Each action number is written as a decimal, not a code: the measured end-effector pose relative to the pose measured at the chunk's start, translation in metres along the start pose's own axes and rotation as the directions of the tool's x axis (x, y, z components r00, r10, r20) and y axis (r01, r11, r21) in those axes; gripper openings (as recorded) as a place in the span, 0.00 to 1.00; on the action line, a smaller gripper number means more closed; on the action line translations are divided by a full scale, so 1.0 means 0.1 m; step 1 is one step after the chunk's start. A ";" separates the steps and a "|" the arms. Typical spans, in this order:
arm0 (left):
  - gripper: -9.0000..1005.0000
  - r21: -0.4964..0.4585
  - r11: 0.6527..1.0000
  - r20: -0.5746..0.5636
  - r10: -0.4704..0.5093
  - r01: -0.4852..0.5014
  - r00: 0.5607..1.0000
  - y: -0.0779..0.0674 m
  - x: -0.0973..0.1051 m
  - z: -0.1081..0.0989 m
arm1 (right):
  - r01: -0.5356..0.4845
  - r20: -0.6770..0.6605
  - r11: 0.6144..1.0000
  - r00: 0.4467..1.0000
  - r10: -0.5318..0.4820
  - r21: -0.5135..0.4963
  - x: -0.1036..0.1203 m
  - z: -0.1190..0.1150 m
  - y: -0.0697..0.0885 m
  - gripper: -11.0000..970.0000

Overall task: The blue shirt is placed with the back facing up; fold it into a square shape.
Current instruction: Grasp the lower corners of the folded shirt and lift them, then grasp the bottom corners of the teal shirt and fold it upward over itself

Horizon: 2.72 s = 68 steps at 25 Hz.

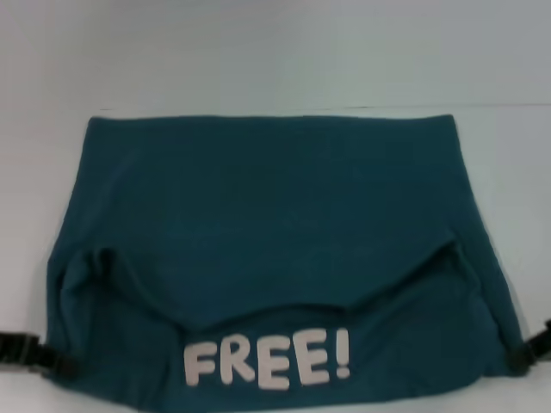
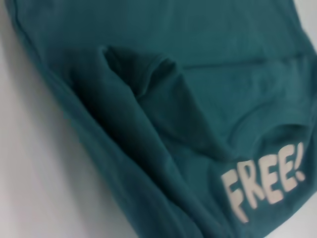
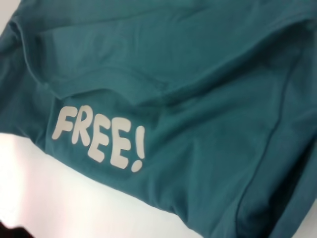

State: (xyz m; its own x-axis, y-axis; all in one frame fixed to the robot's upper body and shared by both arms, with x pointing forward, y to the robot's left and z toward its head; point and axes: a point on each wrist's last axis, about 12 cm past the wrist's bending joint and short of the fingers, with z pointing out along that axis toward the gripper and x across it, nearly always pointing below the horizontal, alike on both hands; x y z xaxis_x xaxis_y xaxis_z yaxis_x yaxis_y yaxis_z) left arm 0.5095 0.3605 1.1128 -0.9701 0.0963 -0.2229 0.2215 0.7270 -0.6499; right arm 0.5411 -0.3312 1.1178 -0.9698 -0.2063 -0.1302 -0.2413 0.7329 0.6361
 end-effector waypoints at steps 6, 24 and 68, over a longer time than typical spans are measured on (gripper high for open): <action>0.04 -0.035 0.999 -0.068 -0.031 0.029 0.997 0.06 0.12 -0.01 | -0.040 -0.010 0.999 0.999 0.040 0.006 0.16 -0.11 -0.12 0.02; 0.04 -0.171 0.985 0.102 -0.005 0.022 0.995 -0.10 -0.72 0.03 | -0.020 0.379 0.999 0.925 0.035 -0.042 -0.31 -0.31 -0.09 0.02; 0.04 -0.274 0.948 0.438 -0.029 0.164 0.899 -0.17 -1.41 0.23 | -0.246 0.550 0.969 0.809 0.207 -0.004 -0.76 -0.35 -0.27 0.22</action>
State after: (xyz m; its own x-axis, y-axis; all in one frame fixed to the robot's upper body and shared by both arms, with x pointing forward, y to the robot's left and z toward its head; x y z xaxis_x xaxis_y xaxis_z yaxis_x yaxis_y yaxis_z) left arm 0.6444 0.3184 1.1384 -0.8345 -0.2323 -0.4996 0.0234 0.8910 -0.4534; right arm 0.6225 -0.3578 1.1376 -0.8544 0.3414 -0.3918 0.0044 0.7586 0.6515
